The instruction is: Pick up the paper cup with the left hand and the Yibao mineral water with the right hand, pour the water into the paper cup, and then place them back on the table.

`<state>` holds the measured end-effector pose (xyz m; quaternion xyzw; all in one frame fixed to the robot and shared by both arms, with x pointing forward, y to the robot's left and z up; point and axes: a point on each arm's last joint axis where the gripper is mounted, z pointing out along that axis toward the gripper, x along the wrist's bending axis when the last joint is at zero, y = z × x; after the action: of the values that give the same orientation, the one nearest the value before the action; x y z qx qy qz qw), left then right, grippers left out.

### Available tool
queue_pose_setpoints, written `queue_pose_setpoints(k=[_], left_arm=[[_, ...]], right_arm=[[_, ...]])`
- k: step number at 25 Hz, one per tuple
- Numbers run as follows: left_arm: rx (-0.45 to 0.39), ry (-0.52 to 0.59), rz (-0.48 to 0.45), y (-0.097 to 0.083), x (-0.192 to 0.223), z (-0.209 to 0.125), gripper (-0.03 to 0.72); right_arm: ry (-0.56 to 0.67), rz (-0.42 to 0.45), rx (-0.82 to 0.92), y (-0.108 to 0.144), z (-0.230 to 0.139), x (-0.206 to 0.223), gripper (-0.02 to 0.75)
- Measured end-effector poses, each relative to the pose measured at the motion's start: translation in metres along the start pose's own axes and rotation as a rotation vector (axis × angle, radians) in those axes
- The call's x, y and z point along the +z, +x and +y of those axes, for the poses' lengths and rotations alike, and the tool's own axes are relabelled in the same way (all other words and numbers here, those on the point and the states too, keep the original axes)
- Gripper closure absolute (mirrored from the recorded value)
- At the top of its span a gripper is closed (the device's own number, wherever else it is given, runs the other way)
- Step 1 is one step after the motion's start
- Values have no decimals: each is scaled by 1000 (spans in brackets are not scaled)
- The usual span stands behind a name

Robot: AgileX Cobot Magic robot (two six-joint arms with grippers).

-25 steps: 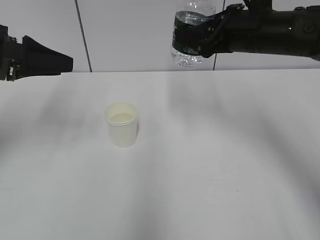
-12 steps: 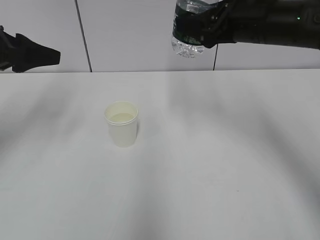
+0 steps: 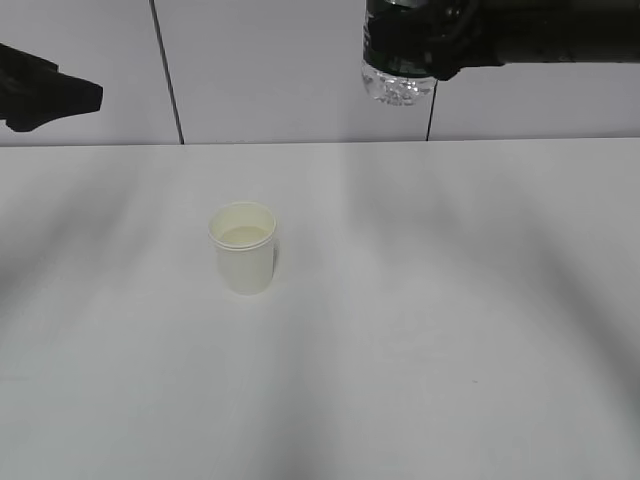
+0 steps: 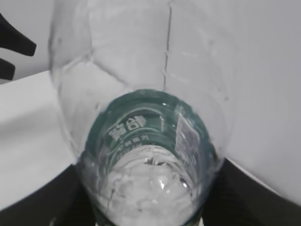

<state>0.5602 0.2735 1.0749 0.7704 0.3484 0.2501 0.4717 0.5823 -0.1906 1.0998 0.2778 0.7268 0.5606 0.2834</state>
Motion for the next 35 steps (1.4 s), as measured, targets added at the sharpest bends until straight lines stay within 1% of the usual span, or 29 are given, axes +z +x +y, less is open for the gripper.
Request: queue_pose_setpoints(k=[5, 11, 13, 19, 22, 24, 28, 35], left_arm=[[1, -1, 0, 0, 0, 0, 200], [1, -1, 0, 0, 0, 0, 200], [1, -1, 0, 0, 0, 0, 200], [1, -1, -1, 0, 0, 0, 200], [1, -1, -1, 0, 0, 0, 200], [1, -1, -1, 0, 0, 0, 200], [1, -1, -1, 0, 0, 0, 200], [1, -1, -1, 0, 0, 0, 200]], right_arm=[[48, 17, -37, 4, 2, -7, 293], [71, -52, -43, -2, 1, -9, 293], [85, -65, -20, -2, -5, -7, 293], [137, -120, 42, -4, -49, -6, 293], [120, -148, 70, -9, -67, -10, 293], [104, -150, 81, -10, -77, -12, 293], [131, -140, 68, -11, -99, -11, 293], [148, -81, 71, -7, -141, 6, 293]])
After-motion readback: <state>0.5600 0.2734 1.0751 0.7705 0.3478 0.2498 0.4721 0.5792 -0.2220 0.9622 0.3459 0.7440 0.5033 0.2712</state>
